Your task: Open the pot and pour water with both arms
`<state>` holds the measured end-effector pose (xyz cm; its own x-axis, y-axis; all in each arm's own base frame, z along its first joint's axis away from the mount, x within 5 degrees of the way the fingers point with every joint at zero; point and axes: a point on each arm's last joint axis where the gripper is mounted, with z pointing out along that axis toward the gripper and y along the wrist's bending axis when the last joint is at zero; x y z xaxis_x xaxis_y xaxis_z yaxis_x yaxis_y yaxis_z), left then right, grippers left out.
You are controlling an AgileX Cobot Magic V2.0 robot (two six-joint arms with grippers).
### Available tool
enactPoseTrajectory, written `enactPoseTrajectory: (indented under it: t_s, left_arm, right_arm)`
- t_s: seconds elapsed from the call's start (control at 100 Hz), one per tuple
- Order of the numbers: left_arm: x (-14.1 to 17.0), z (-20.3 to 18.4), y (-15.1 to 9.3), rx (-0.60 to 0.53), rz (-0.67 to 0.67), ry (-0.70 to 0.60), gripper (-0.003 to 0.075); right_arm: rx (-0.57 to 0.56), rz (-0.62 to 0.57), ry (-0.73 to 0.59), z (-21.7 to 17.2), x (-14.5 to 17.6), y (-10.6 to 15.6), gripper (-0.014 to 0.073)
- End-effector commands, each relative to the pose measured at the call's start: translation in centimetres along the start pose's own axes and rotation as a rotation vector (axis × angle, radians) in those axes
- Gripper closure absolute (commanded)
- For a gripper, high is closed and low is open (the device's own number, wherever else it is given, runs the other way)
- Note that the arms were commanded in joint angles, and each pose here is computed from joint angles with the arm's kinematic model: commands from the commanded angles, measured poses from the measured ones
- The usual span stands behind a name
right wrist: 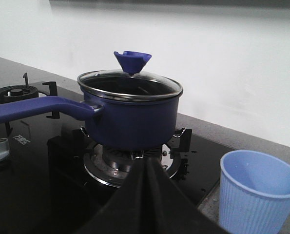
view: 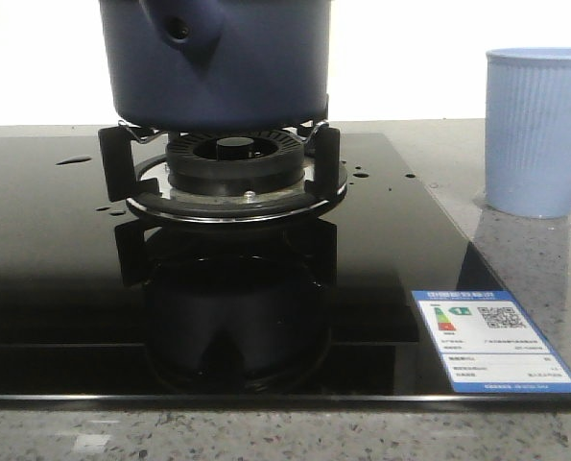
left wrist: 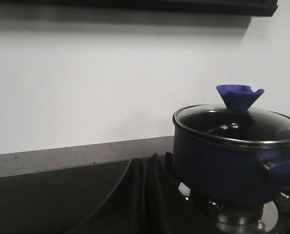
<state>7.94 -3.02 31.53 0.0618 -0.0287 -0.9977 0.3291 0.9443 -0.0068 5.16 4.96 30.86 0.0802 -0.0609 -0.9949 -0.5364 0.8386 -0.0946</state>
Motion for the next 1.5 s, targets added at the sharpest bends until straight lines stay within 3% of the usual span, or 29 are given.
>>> enactPoseTrajectory:
  t_s: [0.0,0.72,0.92,1.0,1.13,1.19,1.49]
  left_arm:
    - [0.0,-0.5,-0.1,-0.012,-0.044,-0.035,0.0739]
    - [1.2,-0.6,0.0,-0.019,-0.052,-0.015,0.0739]
    - [1.1,-0.7,1.3,-0.164,-0.034,-0.028,0.0739]
    - [1.5,-0.8,1.8,-0.217,0.005,0.019,0.0739]
    - [2.5,-1.1,2.6,-0.314,-0.100,0.112,0.0739]
    - [3.1,-1.2,3.0,-0.357,-0.080,0.146,0.0739]
    - [7.7,-2.6,2.7,-0.362,0.012,0.093,0.0739]
  right_arm:
    - [0.046,-0.021,-0.012,0.0,-0.7,-0.4,0.0661]
    - [0.050,-0.021,-0.013,0.0,-0.7,-0.5,0.0661]
    - [0.050,-0.021,-0.013,0.0,-0.7,-0.5,0.0661]
    - [0.050,-0.021,-0.013,0.0,-0.7,-0.5,0.0661]
    - [0.050,-0.021,-0.013,0.0,-0.7,-0.5,0.0661]
    - [0.050,-0.021,-0.013,0.0,-0.7,-0.5,0.0661]
    - [0.050,-0.021,-0.013,0.0,-0.7,-0.5,0.0661]
